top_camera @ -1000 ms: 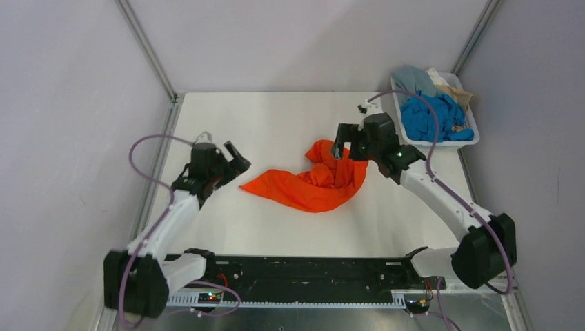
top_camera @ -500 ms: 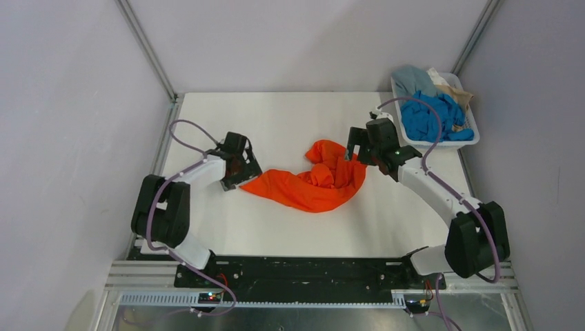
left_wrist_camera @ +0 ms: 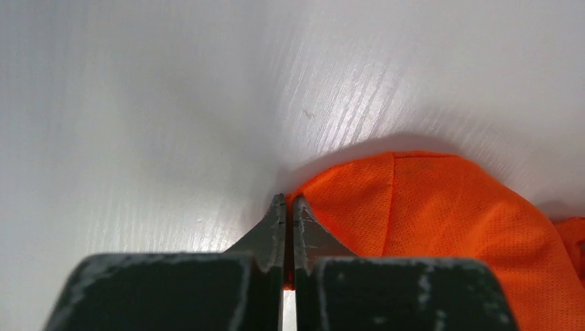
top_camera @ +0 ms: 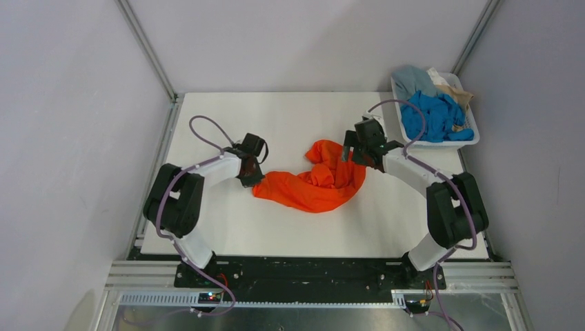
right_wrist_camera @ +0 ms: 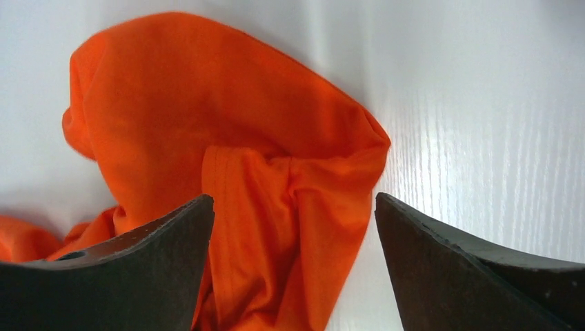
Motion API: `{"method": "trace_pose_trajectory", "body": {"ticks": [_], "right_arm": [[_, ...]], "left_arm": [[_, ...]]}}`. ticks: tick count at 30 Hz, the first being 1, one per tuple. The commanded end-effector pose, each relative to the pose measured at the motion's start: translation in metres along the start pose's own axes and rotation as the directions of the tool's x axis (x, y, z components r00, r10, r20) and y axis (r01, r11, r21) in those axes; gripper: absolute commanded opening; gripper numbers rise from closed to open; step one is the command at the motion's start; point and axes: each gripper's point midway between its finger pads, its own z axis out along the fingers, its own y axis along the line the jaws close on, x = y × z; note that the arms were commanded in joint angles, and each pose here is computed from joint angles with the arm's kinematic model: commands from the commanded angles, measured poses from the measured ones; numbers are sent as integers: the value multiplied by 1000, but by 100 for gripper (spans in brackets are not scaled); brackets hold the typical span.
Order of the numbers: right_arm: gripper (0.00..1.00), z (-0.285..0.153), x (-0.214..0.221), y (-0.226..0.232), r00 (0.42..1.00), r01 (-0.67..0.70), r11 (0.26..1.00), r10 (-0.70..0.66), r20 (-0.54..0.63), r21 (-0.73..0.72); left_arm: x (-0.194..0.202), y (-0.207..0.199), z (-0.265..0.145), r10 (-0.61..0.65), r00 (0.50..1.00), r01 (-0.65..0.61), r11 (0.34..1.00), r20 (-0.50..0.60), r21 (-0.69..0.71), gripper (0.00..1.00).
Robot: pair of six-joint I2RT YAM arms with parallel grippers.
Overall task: Fold and stack the t-shirts
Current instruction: Flatten out the tshirt
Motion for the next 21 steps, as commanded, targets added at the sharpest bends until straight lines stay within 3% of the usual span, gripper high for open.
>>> {"method": "trace_pose_trajectory", "body": {"ticks": [1,12,20,21], "right_arm": [[89,15,-25,13,998,-7,1000,6,56,24],[76,33,-7,44,999,42,997,-44,28,70],[60,53,10,43,1000,21,996,-19,-14,88],[54,56,13,41,1000,15,995,-13,-22,95]], "left_arm": [[-1,12,-2,-28,999,30,998,36,-61,0],[-2,17,-26,11,990,-4,999,138,-54,0],[1,14,-32,1,989,3,1000,146,-31,0],[1,14,-33,-2,989,6,1000,150,-28,0]]}}
